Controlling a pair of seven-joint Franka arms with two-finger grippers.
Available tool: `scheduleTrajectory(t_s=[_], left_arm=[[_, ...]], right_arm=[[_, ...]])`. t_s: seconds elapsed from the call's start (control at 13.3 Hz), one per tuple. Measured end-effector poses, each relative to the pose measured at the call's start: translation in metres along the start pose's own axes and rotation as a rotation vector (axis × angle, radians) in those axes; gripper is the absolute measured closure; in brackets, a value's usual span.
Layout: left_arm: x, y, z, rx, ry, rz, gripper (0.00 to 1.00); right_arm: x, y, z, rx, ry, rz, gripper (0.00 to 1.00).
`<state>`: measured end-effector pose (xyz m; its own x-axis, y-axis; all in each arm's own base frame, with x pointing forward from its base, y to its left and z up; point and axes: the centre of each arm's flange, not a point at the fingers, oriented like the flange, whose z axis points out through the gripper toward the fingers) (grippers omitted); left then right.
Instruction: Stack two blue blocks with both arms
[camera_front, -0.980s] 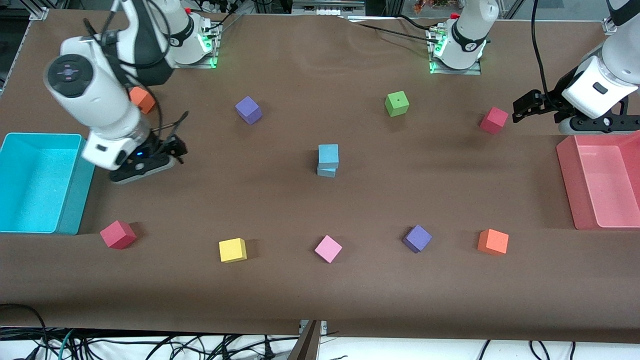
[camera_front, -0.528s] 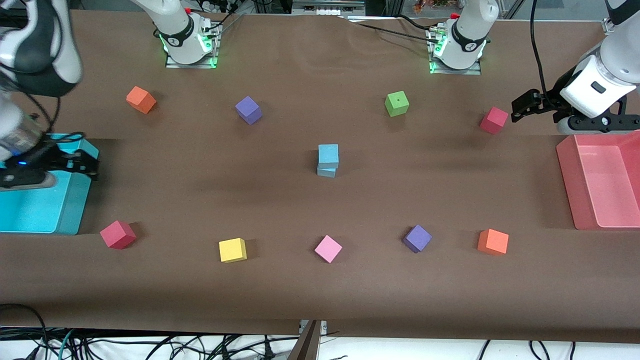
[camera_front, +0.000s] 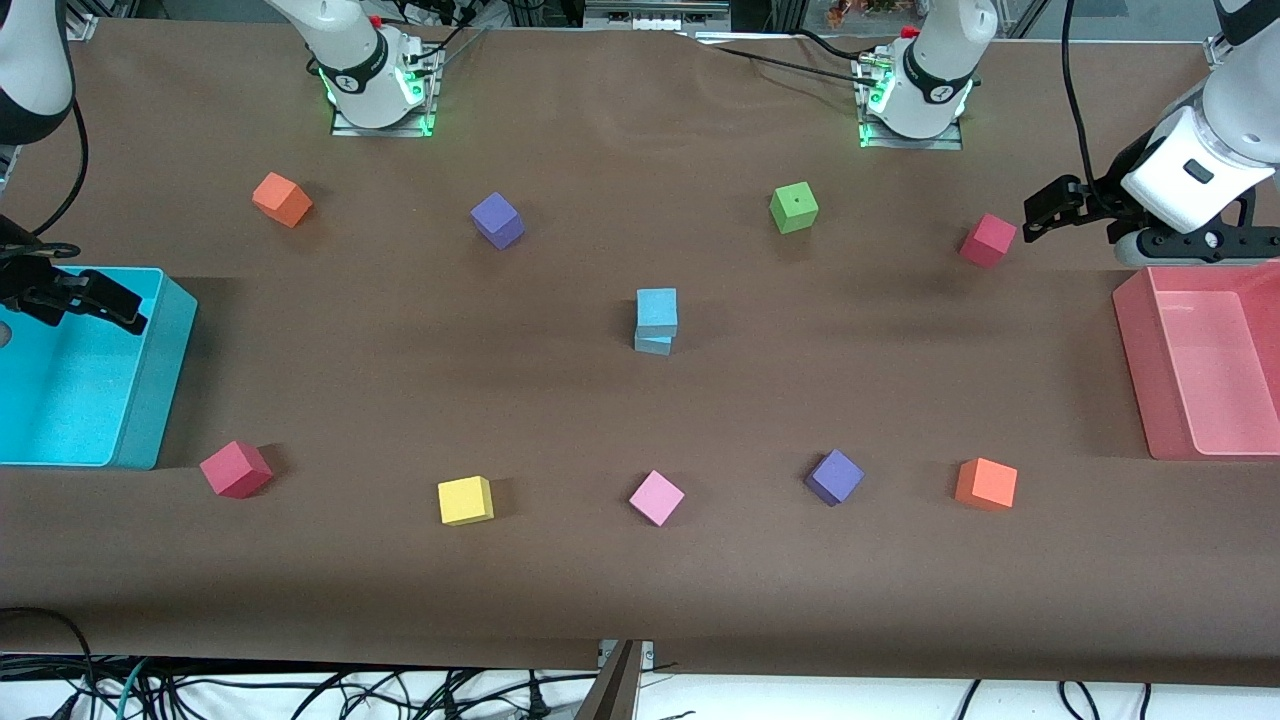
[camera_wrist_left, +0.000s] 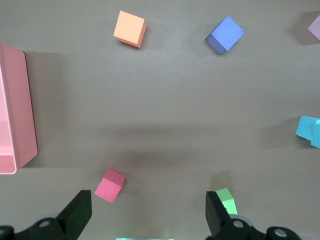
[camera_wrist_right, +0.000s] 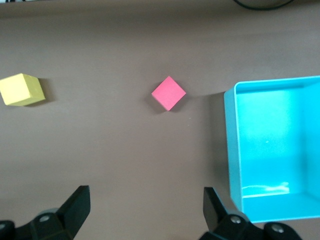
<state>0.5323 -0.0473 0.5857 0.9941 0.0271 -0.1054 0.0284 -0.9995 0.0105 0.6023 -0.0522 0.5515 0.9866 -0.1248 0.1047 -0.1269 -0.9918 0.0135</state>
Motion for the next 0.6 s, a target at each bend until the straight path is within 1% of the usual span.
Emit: scheduleTrajectory(t_s=[0.15, 0.6], left_arm=[[0.0000, -0.0007, 0.0000, 0.000, -0.001, -0.001, 0.00], [0.0000, -0.0015, 0.0000, 0.000, -0.002, -0.003, 0.00]], right_arm=[[-0.0015, -0.0091, 0.0007, 0.008, -0.011, 0.036, 0.00], [0.0027, -0.0119, 0.0082, 0.006, -0.025, 0.038, 0.00]])
